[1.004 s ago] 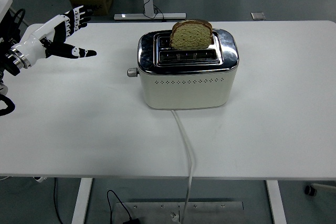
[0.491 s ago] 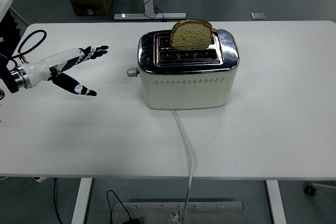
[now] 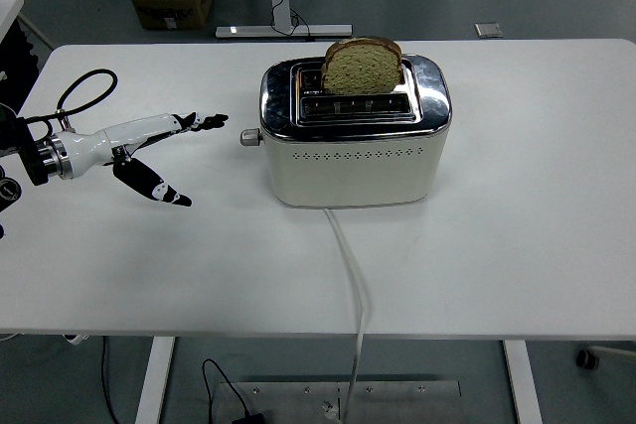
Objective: Press down toaster
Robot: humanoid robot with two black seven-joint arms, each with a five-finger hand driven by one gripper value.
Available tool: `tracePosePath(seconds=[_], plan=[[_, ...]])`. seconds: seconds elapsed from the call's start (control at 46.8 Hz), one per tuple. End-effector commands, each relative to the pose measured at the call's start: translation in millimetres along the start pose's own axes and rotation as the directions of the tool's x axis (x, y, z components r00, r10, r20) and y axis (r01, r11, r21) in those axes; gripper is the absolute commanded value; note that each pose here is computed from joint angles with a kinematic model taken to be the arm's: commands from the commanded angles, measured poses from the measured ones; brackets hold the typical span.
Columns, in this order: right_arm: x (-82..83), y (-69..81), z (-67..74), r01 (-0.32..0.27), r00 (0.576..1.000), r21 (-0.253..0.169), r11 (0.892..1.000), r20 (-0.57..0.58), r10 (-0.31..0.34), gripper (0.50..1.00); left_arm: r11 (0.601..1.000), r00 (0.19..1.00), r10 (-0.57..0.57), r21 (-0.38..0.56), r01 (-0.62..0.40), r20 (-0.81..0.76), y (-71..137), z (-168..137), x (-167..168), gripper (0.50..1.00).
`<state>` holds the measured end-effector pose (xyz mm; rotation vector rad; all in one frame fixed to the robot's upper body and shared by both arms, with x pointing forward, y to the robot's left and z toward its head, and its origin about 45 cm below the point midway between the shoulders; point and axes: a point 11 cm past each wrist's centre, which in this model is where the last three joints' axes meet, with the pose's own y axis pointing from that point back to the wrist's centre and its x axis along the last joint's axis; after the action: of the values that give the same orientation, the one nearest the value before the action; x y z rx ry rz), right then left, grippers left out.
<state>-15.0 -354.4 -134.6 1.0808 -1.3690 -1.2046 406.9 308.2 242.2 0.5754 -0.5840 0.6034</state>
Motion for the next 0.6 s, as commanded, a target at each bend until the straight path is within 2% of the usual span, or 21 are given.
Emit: tracePosePath(seconds=[0.0, 0.577], plan=[[-0.1, 0.0, -0.1, 0.000, 1.000, 0.000, 1.000, 0.000, 0.000, 0.998, 1.000, 1.000, -0.002, 0.002, 0.002, 0.002, 0.0, -0.3, -0.6, 1.000], [0.4, 0.0, 0.1, -0.001, 1.000, 0.000, 1.000, 0.000, 0.001, 0.998, 1.000, 0.999, -0.032, 0.002, 0.032, 0.038, -6.7, 1.9, -6.8, 1.000]])
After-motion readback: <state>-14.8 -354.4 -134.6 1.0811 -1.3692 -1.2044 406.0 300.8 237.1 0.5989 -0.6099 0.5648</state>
